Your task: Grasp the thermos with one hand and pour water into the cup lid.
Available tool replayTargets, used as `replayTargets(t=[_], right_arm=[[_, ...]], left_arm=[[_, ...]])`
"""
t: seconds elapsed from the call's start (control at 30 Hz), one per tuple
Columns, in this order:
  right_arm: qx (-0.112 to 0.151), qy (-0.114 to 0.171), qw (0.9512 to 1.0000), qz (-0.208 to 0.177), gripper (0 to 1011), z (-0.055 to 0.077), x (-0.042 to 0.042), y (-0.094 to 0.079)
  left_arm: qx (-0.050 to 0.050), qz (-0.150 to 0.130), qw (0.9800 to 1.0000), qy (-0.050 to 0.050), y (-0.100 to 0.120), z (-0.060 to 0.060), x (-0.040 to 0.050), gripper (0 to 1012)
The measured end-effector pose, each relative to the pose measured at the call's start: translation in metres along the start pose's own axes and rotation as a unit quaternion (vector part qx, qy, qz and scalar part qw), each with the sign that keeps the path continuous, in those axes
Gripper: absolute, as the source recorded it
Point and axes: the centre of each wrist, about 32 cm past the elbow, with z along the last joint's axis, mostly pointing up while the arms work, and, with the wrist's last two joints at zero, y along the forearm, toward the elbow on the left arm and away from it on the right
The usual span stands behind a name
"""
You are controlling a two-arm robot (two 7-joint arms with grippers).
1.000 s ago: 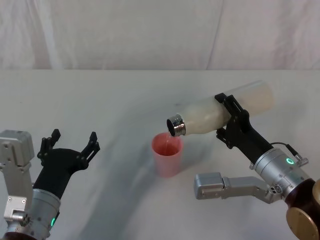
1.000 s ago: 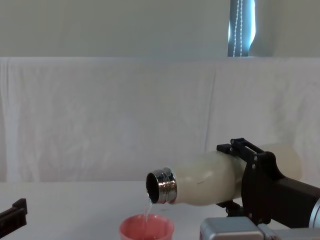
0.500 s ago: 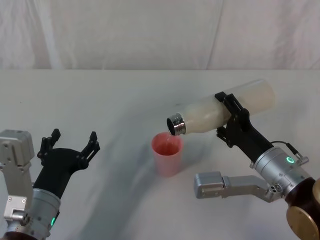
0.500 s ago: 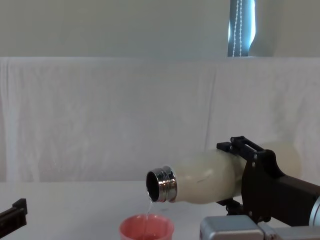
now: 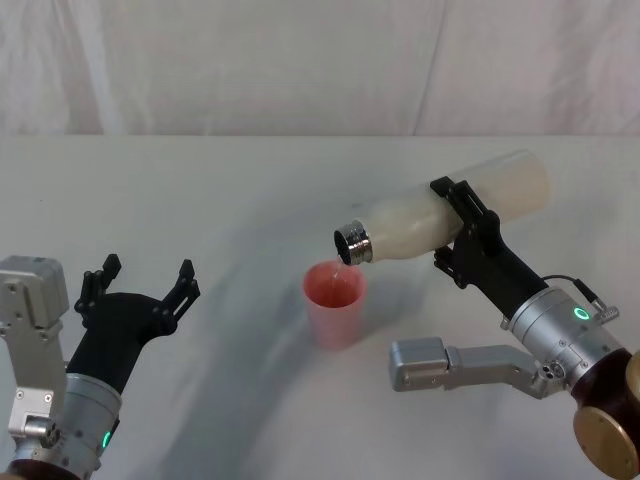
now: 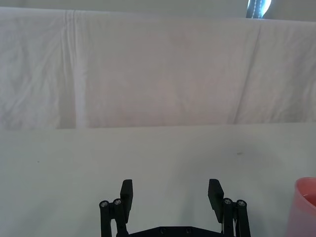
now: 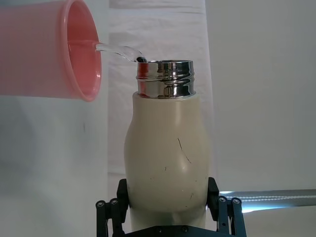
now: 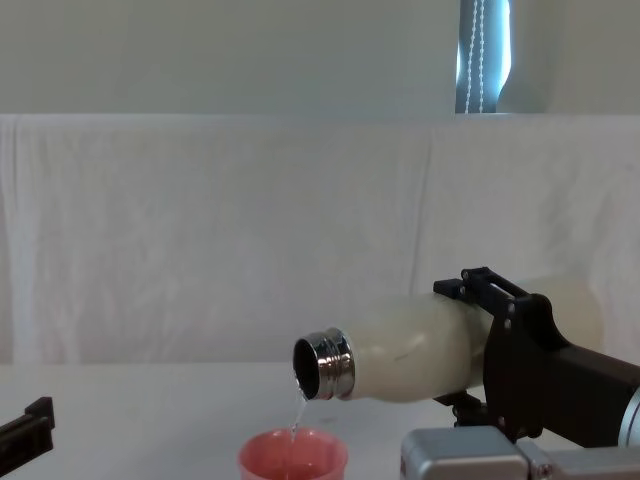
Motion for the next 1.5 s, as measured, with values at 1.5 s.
replayTargets(t=[1.5], right_arm=[[-0.002, -0.013, 0.9999, -0.002, 951, -0.0035, 0.0021, 0.0017]], left_arm=[[0.000, 0.000, 1.0000, 0.000, 0.0000, 0.0000, 0.0000, 1001]])
